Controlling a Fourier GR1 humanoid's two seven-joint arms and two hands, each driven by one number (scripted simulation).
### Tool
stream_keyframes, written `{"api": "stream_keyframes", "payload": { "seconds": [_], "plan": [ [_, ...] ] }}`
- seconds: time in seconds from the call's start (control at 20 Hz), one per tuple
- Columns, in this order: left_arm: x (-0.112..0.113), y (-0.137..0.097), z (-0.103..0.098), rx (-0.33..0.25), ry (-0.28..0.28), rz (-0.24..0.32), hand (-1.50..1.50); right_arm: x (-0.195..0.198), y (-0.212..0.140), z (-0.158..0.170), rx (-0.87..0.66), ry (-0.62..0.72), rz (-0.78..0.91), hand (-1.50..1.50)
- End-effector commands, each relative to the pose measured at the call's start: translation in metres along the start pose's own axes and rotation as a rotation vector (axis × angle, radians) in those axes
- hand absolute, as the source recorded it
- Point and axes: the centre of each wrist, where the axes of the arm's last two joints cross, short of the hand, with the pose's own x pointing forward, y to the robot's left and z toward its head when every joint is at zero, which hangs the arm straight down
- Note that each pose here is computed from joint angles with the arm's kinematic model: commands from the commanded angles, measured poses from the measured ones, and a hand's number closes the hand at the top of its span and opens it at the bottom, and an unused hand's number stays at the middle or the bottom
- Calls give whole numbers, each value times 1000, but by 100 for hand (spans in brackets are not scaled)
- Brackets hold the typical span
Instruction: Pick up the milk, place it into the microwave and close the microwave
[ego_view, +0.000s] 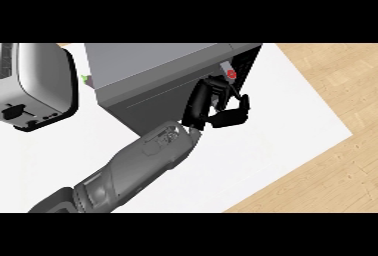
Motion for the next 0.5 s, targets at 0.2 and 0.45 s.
{"api": "stream_keyframes", "payload": {
  "seconds": [0.2, 0.45],
  "plan": [
    [-1, 2, -21, 190, 110, 15, 150, 9, -8, 0, -39, -14, 12, -150],
    [-16, 13, -18, 165, 120, -28, 150, 19, -15, 1, -74, -31, 47, -150]
  ]
}}
